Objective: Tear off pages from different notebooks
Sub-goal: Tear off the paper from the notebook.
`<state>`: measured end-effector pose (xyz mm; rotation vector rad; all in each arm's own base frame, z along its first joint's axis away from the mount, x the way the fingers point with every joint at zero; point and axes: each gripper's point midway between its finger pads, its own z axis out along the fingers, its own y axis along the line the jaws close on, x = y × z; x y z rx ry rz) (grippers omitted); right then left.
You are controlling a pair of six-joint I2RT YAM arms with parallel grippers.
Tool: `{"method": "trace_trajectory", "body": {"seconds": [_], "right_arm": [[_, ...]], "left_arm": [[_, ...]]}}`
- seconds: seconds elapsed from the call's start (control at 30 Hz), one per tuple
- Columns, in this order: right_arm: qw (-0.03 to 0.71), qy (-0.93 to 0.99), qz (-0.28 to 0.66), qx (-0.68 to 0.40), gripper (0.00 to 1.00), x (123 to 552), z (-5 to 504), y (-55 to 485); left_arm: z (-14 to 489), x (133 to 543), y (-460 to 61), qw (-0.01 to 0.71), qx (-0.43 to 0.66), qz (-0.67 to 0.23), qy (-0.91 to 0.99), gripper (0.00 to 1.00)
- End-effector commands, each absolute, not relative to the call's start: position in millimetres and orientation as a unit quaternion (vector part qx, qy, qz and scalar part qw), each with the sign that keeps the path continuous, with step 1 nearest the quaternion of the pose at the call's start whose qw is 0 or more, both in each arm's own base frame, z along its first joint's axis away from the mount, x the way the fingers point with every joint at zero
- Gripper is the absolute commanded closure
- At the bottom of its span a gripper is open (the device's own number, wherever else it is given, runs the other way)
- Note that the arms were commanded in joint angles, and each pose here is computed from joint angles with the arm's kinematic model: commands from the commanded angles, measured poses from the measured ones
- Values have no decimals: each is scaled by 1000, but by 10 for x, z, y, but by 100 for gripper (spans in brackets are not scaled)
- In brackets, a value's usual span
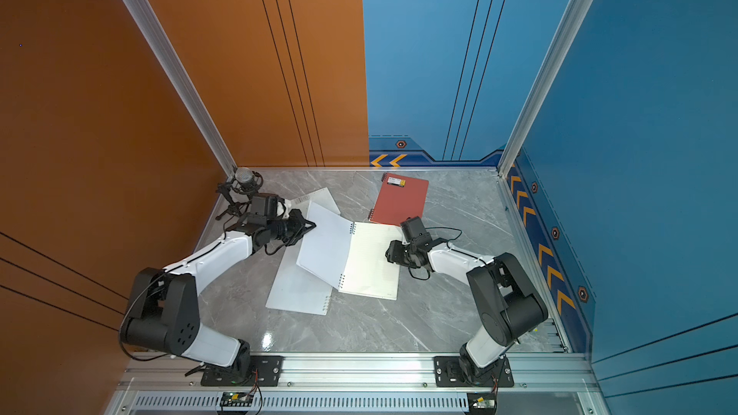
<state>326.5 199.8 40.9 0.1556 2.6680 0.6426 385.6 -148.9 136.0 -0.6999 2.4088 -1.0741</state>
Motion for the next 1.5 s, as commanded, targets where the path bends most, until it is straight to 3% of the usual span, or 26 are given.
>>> {"method": "trace_trajectory", "body": {"seconds": [0.0, 0.3, 0.57, 0.63, 0.7, 0.83, 0.93, 0.97, 1.0, 1.03, 1.07, 1.13, 1.47], "right_arm": [[195, 952, 229, 59, 44, 3301, 364, 2021], [193, 948, 246, 50, 46, 3319, 379, 2174], [202, 943, 263, 30, 74, 3355, 562, 2363], [204, 943, 261, 28, 76, 3362, 628, 2365], [208, 942, 263, 25, 87, 3369, 695, 2369], [205, 936, 284, 20, 87, 3374, 798, 2449], [214, 928, 304, 18, 96, 3400, 922, 2518], [215, 926, 309, 16, 92, 3407, 947, 2536], [215, 925, 313, 16, 79, 3422, 965, 2552], [213, 925, 315, 18, 59, 3438, 957, 2559], [208, 924, 321, 19, 53, 3454, 937, 2577], [202, 921, 333, 27, 49, 3507, 896, 2596], [203, 913, 349, 50, 49, 3814, 874, 2601]], "left_arm": [[1268, 3835, -1477, 201, -250, -373, 871, 100], [1296, 3851, -1533, 202, -244, -375, 871, 100], [1288, 3845, -1548, 201, -242, -375, 872, 100], [1289, 3843, -1544, 201, -242, -375, 872, 100], [1285, 3844, -1535, 200, -243, -375, 872, 100], [1271, 3842, -1514, 200, -245, -374, 872, 100], [1275, 3843, -1488, 201, -248, -374, 871, 100], [1273, 3844, -1481, 201, -248, -374, 871, 100], [1272, 3840, -1479, 201, -248, -374, 871, 100], [1278, 3844, -1476, 202, -248, -374, 871, 100], [1275, 3840, -1478, 201, -248, -374, 871, 100], [1275, 3845, -1474, 202, -248, -374, 871, 100], [1289, 3850, -1448, 201, -250, -377, 869, 100]]}}
